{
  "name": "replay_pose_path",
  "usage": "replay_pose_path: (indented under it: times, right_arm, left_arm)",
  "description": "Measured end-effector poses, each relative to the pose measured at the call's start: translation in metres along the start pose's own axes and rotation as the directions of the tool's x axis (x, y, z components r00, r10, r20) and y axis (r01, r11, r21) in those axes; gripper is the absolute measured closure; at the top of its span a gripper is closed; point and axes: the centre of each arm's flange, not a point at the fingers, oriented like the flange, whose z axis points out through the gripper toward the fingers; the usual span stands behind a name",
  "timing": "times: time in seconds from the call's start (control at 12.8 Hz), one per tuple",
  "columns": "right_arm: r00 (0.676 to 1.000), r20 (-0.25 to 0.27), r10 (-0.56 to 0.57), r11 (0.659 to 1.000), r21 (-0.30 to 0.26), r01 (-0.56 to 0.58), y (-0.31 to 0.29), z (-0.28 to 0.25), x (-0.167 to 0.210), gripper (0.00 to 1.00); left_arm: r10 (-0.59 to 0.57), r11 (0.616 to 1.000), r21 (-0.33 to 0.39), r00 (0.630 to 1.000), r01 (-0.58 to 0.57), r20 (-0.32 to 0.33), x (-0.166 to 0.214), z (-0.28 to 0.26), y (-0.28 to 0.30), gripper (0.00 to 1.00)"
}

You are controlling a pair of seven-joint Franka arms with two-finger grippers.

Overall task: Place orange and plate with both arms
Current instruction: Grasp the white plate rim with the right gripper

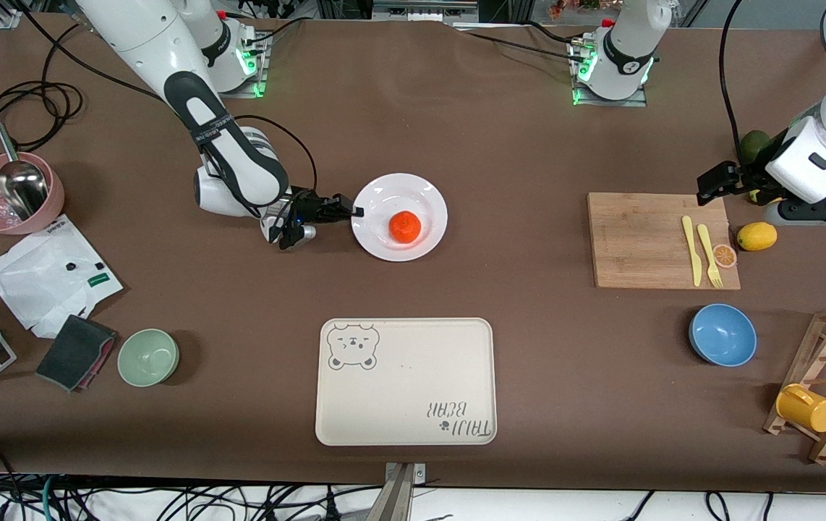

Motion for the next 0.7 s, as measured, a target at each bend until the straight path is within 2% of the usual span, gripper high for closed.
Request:
replay_pose_path:
  times: [0.7]
  right_arm:
    - [1.0, -0.001, -0.005, 1.0, -0.008, 0.005, -0.0053, 0.0085, -0.0019, 0.85]
  left_arm:
    - [-0.003, 1.0, 0.0, 1.0, 0.003, 0.0, 0.0001, 0.0, -0.0015, 0.0]
